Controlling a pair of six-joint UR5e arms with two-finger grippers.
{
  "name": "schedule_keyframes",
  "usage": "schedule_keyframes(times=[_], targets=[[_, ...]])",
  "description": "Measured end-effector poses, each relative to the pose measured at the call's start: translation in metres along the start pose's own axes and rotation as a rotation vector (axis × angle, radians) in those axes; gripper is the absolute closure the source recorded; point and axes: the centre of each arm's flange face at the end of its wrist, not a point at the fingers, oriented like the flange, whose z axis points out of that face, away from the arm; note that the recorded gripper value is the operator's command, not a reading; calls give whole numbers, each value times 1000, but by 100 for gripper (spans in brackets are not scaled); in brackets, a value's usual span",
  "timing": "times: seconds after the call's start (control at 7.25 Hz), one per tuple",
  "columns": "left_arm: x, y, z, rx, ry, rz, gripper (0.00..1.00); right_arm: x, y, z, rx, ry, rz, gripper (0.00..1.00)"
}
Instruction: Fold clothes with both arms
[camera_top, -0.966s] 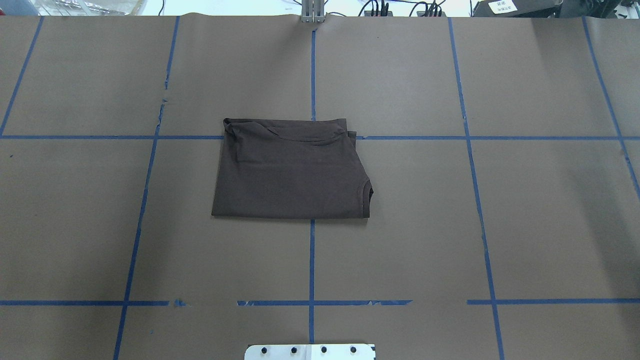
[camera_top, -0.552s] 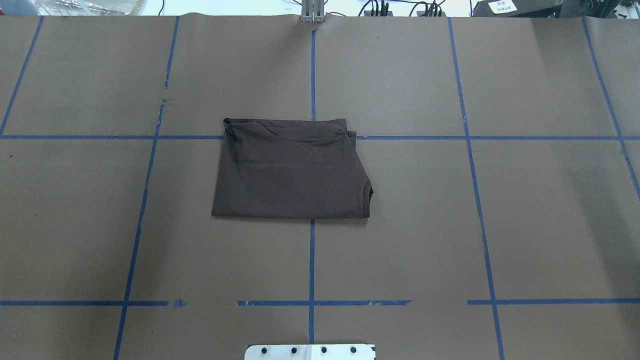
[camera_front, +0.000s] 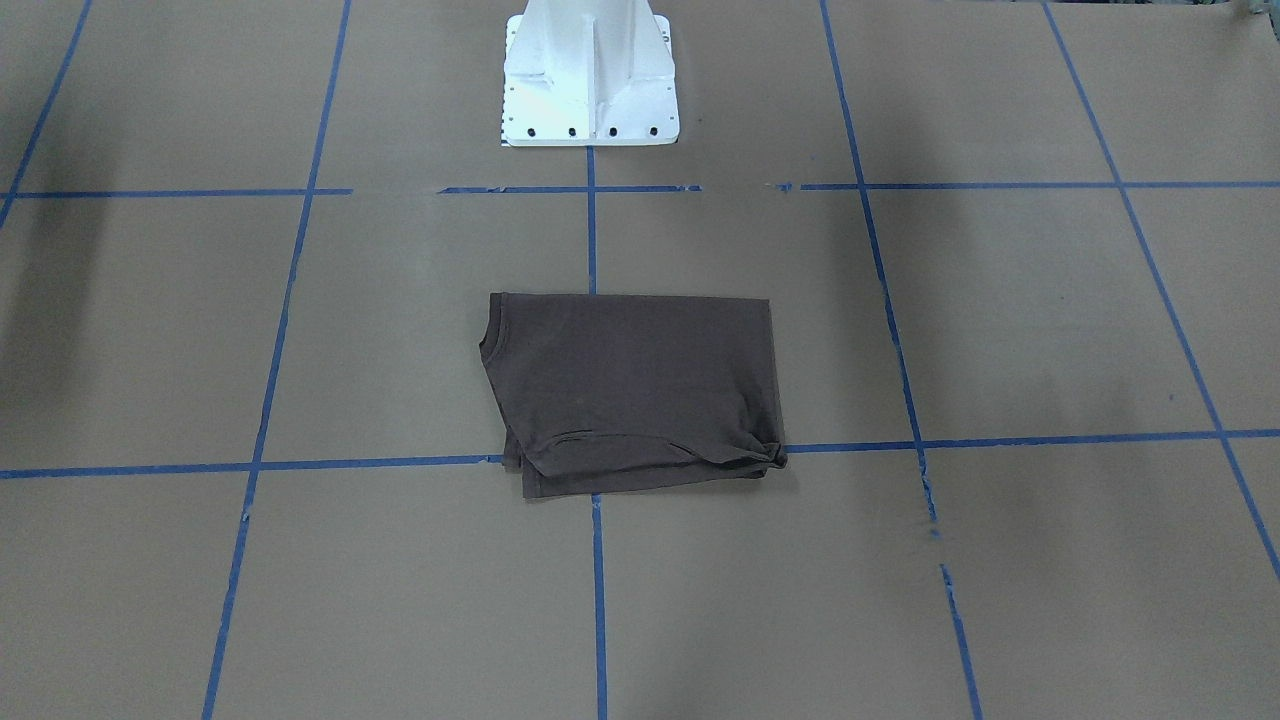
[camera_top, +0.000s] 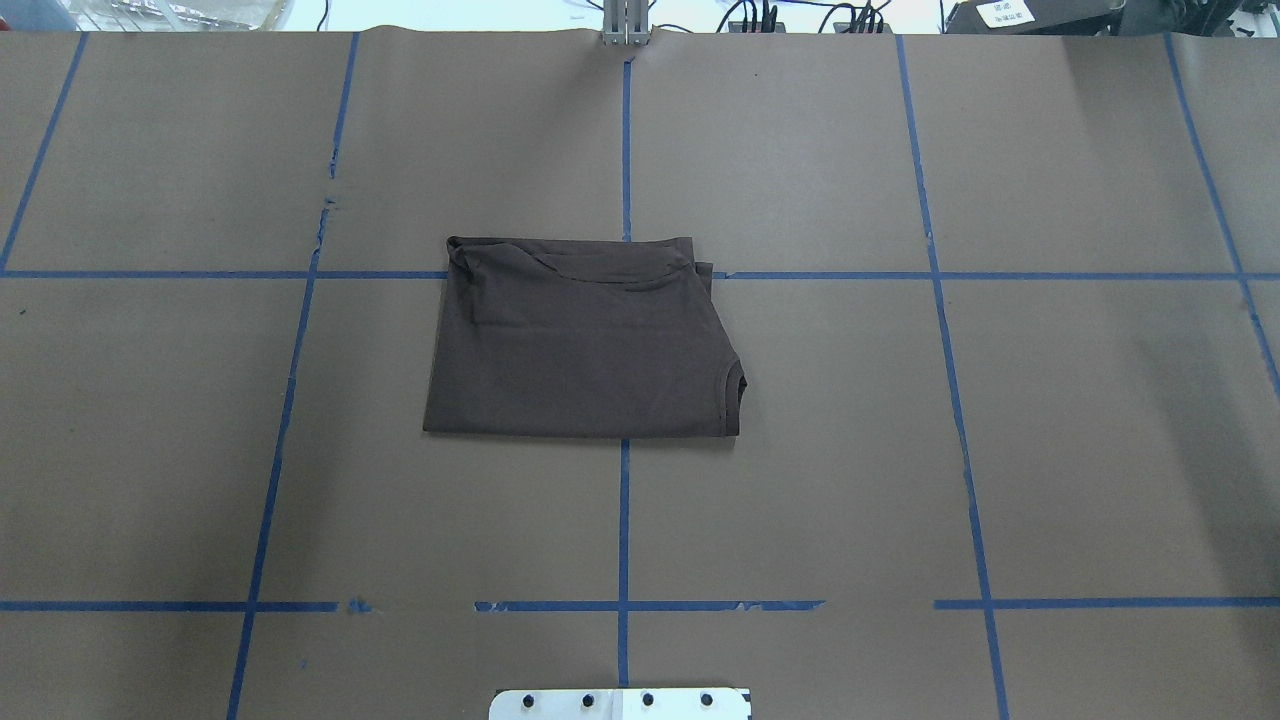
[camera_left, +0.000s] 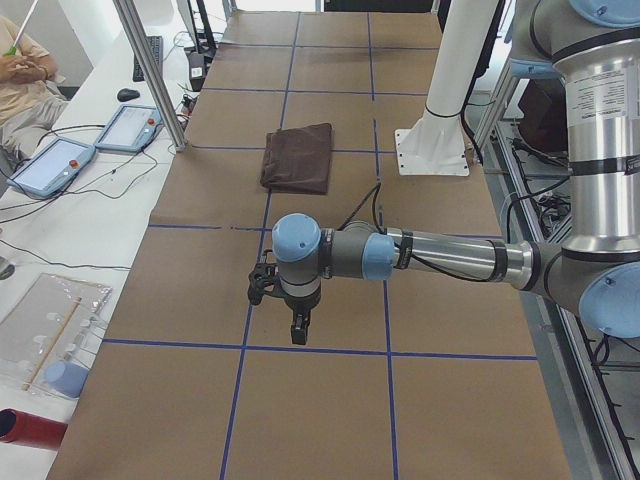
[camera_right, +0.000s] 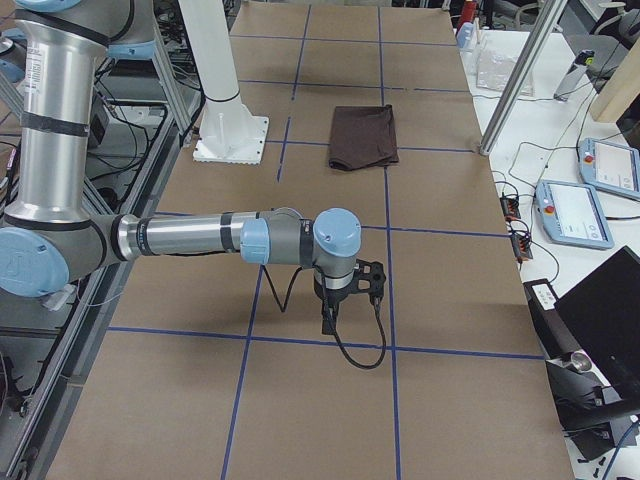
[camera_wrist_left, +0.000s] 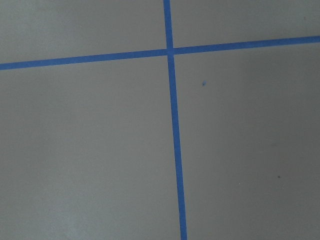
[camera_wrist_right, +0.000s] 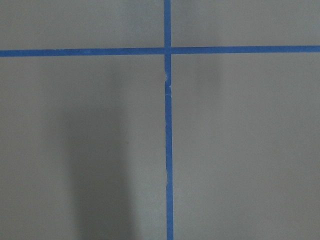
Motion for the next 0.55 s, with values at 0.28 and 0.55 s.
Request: schedule_keyframes(times=[0.28,0.55], targets=[[0,0,-1,2,-2,-2,0,0,0,0,-1,0,0,0],[0,1,-2,3,-4,-6,0,0,0,2,-4,0,2,0]])
